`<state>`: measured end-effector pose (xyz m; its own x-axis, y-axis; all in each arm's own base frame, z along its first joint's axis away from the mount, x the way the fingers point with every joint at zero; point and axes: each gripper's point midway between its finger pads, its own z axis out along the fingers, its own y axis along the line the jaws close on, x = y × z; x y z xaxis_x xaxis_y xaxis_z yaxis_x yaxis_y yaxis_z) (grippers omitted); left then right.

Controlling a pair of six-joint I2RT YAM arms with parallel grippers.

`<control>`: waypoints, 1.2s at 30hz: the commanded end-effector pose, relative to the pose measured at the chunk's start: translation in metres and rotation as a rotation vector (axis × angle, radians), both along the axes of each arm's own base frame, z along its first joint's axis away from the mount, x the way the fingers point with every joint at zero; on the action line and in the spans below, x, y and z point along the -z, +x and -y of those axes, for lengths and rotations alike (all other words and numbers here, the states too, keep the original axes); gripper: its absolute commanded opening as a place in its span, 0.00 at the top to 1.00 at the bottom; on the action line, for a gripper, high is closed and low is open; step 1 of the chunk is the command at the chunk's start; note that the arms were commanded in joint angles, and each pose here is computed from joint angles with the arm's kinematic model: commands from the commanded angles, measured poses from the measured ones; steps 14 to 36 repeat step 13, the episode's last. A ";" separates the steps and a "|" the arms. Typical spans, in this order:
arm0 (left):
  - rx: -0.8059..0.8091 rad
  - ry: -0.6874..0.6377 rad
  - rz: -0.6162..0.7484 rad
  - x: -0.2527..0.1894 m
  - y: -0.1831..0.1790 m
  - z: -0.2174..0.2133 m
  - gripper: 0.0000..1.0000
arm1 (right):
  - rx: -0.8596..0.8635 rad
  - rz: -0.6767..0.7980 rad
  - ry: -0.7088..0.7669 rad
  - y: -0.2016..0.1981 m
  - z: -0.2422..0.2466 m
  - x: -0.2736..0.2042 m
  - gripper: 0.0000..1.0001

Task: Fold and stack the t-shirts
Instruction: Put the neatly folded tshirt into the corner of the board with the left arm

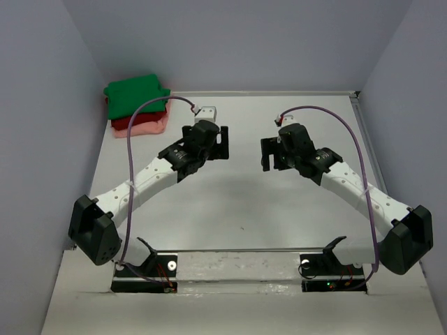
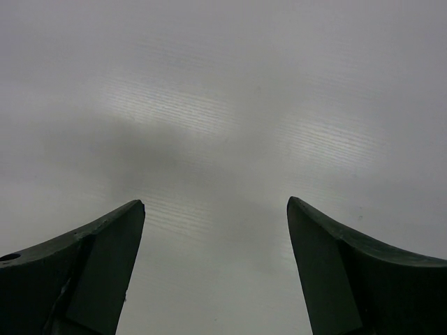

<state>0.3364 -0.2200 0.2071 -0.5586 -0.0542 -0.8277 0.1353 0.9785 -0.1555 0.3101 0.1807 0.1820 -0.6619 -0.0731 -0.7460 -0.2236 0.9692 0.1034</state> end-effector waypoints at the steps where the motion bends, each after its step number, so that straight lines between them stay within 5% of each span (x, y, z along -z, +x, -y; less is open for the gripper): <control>1: -0.041 0.019 0.029 -0.009 0.002 0.014 0.01 | -0.018 0.064 0.076 0.007 -0.015 -0.016 0.12; 36: -0.058 0.023 0.055 -0.011 -0.006 0.025 0.01 | 0.009 0.093 0.067 -0.009 0.004 -0.011 0.10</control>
